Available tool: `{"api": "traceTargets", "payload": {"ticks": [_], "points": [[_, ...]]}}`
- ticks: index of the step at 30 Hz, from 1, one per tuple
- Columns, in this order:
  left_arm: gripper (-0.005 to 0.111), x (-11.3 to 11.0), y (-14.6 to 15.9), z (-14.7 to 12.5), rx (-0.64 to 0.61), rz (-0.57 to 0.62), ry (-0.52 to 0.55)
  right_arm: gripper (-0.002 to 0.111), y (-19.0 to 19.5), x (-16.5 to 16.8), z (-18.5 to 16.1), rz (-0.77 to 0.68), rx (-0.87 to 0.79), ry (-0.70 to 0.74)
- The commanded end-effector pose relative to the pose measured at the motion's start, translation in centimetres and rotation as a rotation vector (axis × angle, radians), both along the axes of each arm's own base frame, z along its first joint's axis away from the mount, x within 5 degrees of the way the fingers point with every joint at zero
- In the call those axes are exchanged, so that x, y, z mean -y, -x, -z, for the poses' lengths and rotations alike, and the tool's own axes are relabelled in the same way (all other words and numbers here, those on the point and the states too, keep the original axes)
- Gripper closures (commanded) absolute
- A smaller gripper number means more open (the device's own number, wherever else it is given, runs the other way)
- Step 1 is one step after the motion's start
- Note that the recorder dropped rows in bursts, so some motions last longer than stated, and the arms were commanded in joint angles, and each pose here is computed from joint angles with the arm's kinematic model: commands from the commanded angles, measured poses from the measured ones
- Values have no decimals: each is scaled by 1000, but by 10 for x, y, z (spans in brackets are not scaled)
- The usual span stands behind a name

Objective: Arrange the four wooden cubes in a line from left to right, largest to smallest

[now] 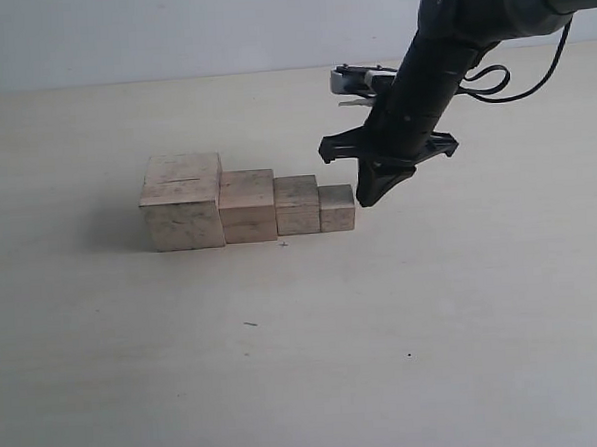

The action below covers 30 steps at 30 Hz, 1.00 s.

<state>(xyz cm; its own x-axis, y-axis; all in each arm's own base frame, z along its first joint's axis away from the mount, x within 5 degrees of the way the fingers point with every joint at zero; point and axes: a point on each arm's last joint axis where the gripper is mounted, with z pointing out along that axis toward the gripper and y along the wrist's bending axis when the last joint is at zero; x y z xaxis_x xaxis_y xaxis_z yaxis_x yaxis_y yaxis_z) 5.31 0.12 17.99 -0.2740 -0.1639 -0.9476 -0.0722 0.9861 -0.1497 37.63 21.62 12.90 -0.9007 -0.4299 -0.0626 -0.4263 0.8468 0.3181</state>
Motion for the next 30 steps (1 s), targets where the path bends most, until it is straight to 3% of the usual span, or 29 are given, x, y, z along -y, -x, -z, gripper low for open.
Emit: {"api": "traceTargets", "payload": {"ticks": [1,11,19,30], "points": [[107,0,0,-1,9,6,-1,108,-2,6,-4,10,33,63],[107,0,0,-1,9,6,-1,108,-2,13,-56,83,263,7],[107,0,0,-1,9,6,-1,108,51,46,-110,205,634,-154],[107,0,0,-1,9,6,-1,108,143,90,-116,236,627,-174]]}}
